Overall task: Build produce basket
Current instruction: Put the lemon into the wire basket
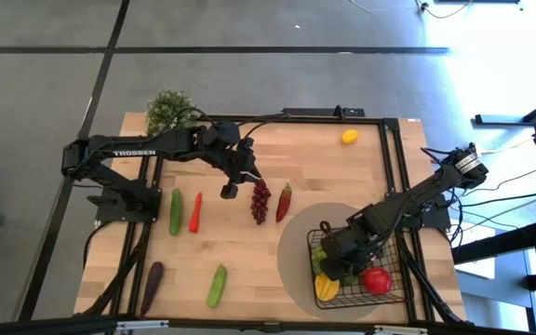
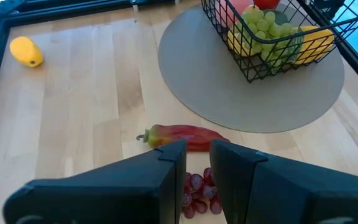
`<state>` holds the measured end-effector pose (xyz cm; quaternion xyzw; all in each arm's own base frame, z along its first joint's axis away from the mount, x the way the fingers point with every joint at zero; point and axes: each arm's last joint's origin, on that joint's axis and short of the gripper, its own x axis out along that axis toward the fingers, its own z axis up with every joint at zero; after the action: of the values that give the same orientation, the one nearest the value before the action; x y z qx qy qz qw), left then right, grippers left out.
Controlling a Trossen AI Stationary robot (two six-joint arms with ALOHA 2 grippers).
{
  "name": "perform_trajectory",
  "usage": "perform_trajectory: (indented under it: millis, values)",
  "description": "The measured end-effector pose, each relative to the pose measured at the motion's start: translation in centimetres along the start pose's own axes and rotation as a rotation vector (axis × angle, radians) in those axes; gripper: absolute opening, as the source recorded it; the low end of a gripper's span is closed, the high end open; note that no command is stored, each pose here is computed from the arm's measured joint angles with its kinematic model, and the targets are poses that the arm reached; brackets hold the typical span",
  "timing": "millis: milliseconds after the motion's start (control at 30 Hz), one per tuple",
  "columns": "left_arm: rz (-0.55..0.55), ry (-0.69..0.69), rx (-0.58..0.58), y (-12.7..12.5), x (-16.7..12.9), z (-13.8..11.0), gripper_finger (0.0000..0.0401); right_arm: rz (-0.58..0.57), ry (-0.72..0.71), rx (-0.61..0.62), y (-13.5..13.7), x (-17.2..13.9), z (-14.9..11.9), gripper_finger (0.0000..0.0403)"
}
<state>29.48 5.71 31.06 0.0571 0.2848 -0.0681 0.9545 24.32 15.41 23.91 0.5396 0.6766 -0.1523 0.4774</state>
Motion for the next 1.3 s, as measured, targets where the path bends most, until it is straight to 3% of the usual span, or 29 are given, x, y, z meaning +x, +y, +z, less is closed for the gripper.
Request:
perform_trajectory:
  millis: [233, 667, 800, 967, 1300]
  values:
    - [0.001, 0.000, 0.000, 0.0, 0.0, 0.0, 0.0060, 0.001, -0.160, 0.005, 1.3, -3.0, -1.4, 0.0194]
    - [0.040, 0.004, -0.028, 1.3, -0.4, -0.4, 0.0060, -0.245, -0.600, 0.049, 0.1, -10.3, -3.0, 0.0194]
    - [0.053, 0.005, -0.036, 1.7, -0.5, -0.5, 0.0060, -0.263, -0.633, 0.085, -0.1, -11.2, -2.1, 0.0194]
    - [0.060, 0.005, -0.045, 2.0, -0.6, -0.6, 0.0060, -0.306, -0.630, -0.018, -0.1, -12.6, 0.0, 0.0194]
    - [0.058, 0.007, -0.078, 2.0, -0.6, -0.6, 0.0060, -0.367, -0.641, -0.086, -1.6, -16.7, 5.7, 0.0194]
